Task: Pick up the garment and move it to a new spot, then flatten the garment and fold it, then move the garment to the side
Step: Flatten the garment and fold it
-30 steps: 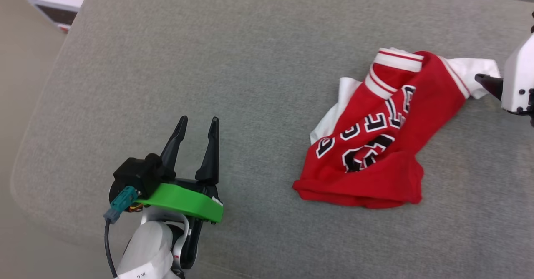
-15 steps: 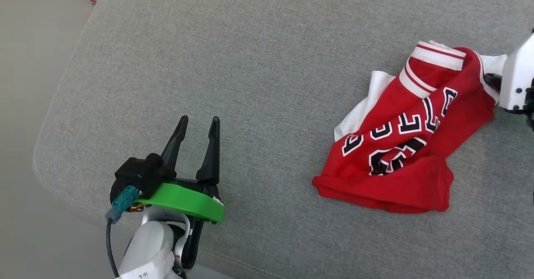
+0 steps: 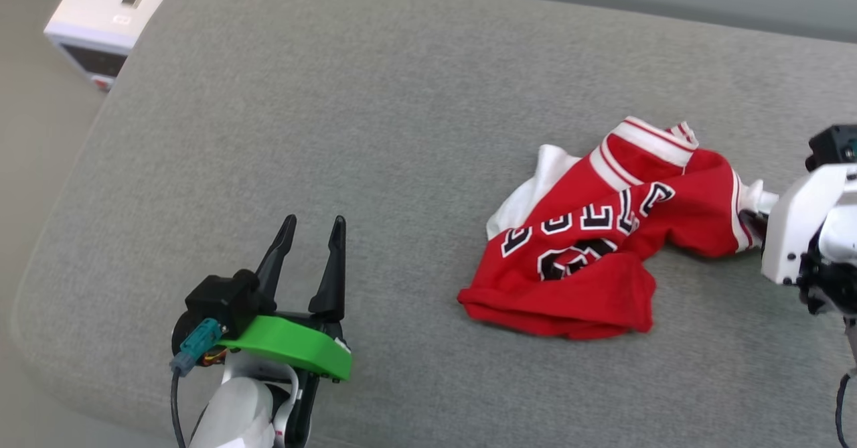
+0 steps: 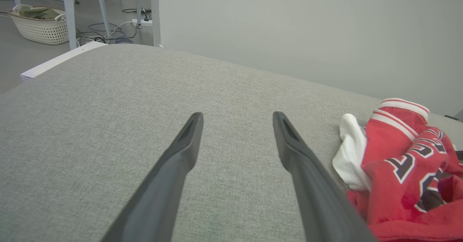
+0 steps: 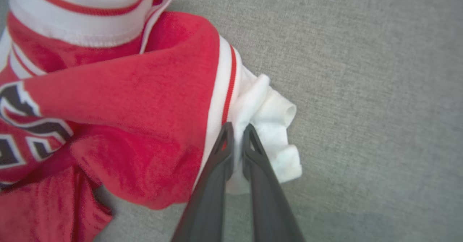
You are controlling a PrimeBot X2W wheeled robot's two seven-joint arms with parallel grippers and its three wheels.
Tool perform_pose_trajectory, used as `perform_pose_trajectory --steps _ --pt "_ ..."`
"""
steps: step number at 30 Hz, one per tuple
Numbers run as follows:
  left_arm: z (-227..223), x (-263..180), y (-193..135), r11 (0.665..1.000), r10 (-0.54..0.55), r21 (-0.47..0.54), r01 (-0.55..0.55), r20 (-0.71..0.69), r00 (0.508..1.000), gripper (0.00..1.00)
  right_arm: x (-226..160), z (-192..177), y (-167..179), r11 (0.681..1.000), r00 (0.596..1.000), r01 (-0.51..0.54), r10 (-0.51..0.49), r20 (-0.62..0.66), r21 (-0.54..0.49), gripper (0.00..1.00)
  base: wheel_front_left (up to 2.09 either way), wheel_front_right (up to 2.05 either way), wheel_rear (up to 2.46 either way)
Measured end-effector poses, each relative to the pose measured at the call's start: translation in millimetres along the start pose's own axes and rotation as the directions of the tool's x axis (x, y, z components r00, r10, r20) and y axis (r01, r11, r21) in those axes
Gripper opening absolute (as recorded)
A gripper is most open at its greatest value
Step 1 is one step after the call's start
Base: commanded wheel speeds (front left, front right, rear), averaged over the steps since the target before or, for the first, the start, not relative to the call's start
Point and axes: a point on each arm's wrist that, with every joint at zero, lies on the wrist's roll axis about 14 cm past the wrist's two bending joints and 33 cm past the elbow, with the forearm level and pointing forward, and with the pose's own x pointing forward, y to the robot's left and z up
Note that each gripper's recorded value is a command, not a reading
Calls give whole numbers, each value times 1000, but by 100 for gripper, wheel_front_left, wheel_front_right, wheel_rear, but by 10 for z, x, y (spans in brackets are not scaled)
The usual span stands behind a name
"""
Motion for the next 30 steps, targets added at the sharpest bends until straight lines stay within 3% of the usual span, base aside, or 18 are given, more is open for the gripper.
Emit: perform_pose_trajectory --steps 8,20,27,28,29,30 --pt "83 50 -230 997 -74 -12 75 30 997 100 -512 -299 -289 992 992 72 -82 94 108 0 0 0 0" --pt "163 44 -470 989 -148 -16 150 54 987 100 -1086 -883 -604 941 954 216 -260 148 262 0 0 0 0" --pt "141 20 -533 985 -168 -17 169 47 985 100 -1173 -1028 -522 927 944 222 -282 171 303 0 0 0 0" --pt "142 21 -545 985 -172 -17 173 47 984 100 -1190 -1004 -525 927 939 224 -287 187 301 61 0 0 0" --pt "144 24 -561 984 -177 -17 178 48 983 100 -1214 -967 -533 928 932 227 -295 211 297 100 0 0 0" --pt "144 28 -576 983 -182 -16 183 48 982 100 -1244 -914 -536 929 922 226 -301 242 293 100 0 0 0"
